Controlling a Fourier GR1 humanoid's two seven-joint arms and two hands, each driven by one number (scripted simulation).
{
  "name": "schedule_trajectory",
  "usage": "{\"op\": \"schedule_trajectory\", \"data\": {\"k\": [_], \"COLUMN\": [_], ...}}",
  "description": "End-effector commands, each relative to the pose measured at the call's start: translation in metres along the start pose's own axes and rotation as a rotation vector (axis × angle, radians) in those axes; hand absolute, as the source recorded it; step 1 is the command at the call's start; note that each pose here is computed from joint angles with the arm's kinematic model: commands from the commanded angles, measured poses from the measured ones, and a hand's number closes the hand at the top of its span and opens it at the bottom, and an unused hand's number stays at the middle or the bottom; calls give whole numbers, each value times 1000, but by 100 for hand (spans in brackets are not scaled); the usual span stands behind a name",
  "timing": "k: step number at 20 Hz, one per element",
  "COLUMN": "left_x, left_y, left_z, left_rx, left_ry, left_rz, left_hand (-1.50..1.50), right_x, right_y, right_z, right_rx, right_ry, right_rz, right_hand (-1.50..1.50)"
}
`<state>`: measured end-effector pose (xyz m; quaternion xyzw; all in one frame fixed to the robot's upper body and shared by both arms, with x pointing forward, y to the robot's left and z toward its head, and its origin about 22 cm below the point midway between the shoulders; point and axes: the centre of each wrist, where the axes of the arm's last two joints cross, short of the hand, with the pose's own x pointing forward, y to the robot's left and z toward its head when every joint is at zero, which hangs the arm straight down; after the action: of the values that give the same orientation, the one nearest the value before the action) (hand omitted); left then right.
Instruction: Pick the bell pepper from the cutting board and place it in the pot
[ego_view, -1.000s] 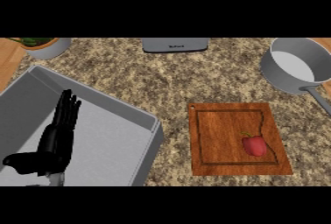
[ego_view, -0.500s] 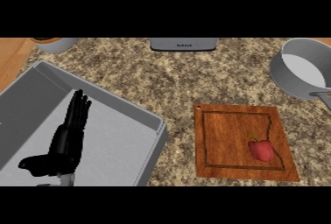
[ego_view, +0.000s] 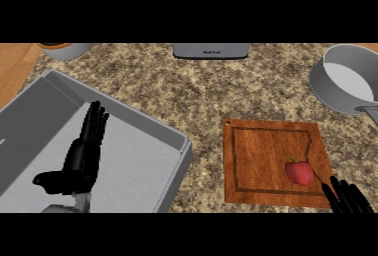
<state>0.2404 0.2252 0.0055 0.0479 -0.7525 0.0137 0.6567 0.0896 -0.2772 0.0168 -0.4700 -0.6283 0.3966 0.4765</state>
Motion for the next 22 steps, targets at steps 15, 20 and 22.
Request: {"op": "schedule_trajectory", "data": {"k": [15, 20, 22], "left_x": [-11, 4, -6], "left_y": [4, -2, 14], "left_z": [14, 3, 13], "left_rx": [11, 7, 15], "left_ry": [5, 11, 8], "left_rz": [5, -6, 3], "left_hand": [0, 0, 0], "right_x": [-21, -13, -33], "right_y": [41, 51, 40], "right_z": [-47, -67, -54], "right_rx": [107, 103, 95], "right_ry": [104, 103, 109], "right_rz": [67, 52, 59], "right_hand": [-150, -150, -150]}}
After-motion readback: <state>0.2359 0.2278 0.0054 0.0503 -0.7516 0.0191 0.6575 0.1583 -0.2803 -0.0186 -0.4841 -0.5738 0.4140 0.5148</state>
